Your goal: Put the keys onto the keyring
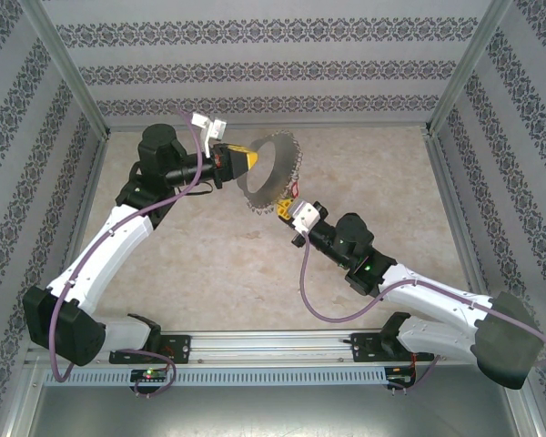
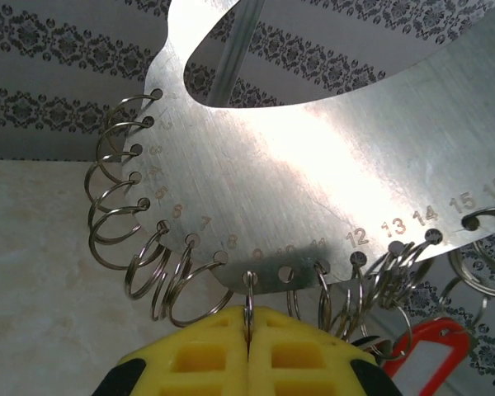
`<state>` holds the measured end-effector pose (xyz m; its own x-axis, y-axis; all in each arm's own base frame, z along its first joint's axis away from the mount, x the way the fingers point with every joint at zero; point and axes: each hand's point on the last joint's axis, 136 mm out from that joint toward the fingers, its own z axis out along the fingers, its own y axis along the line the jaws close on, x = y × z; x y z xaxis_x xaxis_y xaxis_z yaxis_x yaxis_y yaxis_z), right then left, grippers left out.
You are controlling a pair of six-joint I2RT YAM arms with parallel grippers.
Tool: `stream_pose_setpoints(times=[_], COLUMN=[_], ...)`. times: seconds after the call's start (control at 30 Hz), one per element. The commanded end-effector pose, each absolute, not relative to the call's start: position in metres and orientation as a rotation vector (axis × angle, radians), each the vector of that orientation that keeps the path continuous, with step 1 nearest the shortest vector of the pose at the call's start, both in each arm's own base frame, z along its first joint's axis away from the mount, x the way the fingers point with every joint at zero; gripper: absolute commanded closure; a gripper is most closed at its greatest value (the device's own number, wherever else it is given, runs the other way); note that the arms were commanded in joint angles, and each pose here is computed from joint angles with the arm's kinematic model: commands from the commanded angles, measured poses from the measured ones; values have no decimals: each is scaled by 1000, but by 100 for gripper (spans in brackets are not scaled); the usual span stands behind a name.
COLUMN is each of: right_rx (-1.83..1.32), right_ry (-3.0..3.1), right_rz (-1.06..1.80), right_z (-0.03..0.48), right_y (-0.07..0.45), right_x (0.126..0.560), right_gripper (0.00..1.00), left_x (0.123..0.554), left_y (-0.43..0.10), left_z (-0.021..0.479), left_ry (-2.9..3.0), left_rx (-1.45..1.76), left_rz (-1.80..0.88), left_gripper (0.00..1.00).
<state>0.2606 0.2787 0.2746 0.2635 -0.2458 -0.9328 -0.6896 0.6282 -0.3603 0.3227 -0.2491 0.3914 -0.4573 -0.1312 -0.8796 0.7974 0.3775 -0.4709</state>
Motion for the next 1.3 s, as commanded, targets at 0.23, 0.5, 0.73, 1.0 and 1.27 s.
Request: stream_pose_setpoints(times=[0.23,0.5,0.73,1.0,1.27], right_rx=[-943,-1004,-1095,-1185,-1299], right_ry=[1487,1676,1741,1839,1873], right_rz=[498,673,750,699,432], right_z=[259,231,216,194,178], right_y=[275,272,272,266,249], right_x=[266,268,268,282,296], right_gripper=[100,100,100,100,100], left_x=[347,360,353,341,330], left_y=[-229,-225,-223,-221,-207], left_z=[341,250,184,135,111], left_ry=[1775,1956,2070,2165,2224], left_rx=[285,7,-125,-142,-148], left_rz=[-1222,-1302,-1327,-1304,-1190], left_gripper=[88,78,64,48,33])
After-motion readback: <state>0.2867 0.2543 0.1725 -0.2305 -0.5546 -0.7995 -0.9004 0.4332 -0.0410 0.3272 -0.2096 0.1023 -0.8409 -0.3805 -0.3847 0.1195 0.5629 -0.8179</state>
